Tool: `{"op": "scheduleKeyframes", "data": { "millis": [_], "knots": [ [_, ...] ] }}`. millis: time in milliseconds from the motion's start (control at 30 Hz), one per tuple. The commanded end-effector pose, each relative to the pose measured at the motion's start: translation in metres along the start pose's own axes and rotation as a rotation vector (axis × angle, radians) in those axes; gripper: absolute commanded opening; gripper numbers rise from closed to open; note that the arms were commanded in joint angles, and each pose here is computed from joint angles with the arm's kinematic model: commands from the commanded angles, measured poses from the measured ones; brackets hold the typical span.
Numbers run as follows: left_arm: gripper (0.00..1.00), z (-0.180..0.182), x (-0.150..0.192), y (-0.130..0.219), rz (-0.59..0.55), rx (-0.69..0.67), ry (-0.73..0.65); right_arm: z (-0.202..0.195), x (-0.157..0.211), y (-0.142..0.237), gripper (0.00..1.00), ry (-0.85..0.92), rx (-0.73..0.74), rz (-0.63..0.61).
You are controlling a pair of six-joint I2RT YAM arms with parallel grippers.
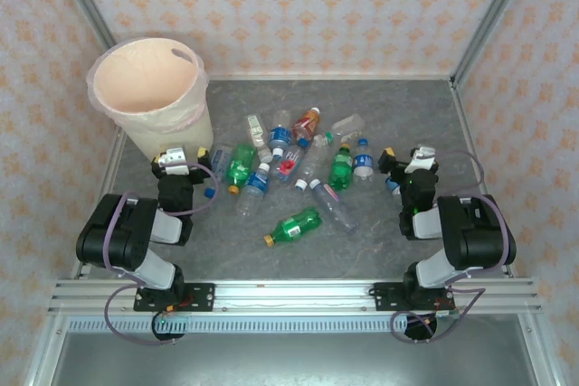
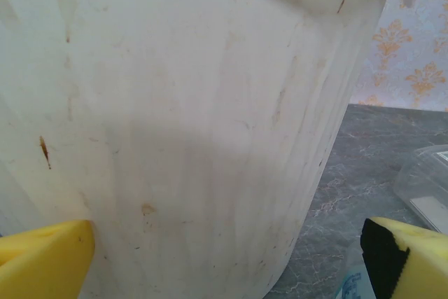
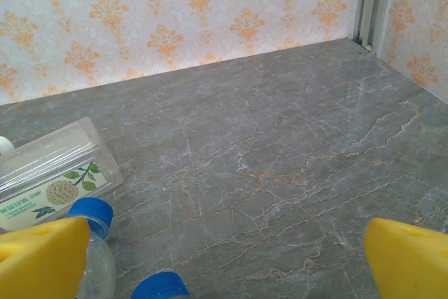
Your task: Put the plastic bottles in the bin
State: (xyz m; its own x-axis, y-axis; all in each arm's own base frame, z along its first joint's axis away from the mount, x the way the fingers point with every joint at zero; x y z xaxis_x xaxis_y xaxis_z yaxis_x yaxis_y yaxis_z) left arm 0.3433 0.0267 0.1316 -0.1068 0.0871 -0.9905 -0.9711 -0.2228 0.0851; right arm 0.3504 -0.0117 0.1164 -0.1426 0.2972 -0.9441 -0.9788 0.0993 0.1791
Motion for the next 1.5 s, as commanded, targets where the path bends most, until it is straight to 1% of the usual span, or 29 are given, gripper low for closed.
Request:
{"op": "scheduleKeyframes", "data": {
  "millis": [0, 967, 1067, 1167, 1267, 1333, 1433, 1467],
  "knots": [
    [1.0, 0.004, -0.005, -0.004, -0.015, -0.018, 0.018, 0.003, -0.01, -0.003, 1.0, -0.005, 0.006, -0.036],
    [1.0, 0.004, -0.005, -0.005, -0.011, -0.014, 0.02, 0.002, -0.011, -0.004, 1.0, -0.01, 0.007, -0.035],
    [1.0, 0.004, -0.006, -0.004, -0.015, -0.013, 0.02, 0.002, -0.012, -0.003, 1.0, -0.009, 0.006, -0.039],
    [1.0, 0.004, -0.014, 0.002, -0.046, -0.005, 0.02, 0.004, -0.016, -0.001, 1.0, -0.007, 0.005, -0.046],
    [1.0, 0.016, -0.027, 0.006, -0.043, -0.069, 0.045, 0.005, -0.029, 0.001, 1.0, -0.024, 0.031, -0.038],
    [1.0, 0.029, -0.036, 0.007, -0.02, -0.157, 0.086, 0.004, -0.04, 0.004, 1.0, -0.053, 0.06, -0.044],
    [1.0, 0.052, -0.043, 0.01, 0.053, -0.314, 0.228, 0.005, -0.058, 0.012, 1.0, -0.098, 0.067, -0.085],
    [1.0, 0.059, -0.046, 0.013, 0.074, -0.36, 0.287, 0.003, -0.066, 0.016, 1.0, -0.147, 0.086, -0.103]
  ]
}}
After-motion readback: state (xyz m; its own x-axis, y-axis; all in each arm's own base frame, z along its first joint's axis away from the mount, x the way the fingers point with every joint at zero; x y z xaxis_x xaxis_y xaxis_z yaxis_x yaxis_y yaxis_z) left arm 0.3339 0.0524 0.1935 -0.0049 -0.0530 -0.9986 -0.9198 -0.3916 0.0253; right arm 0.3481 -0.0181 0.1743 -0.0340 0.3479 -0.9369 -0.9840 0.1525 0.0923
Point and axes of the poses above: each hand's point on the last joint's axis, 136 mm out from that joint toward the fingers, its own y axis back along the fingers, its own z axis along the line the jaws close on, x = y × z, the point moved 2 cm from there along y, back along the fingers, and after that the axes turned 8 degrees about -y, right-handed, at the moved point
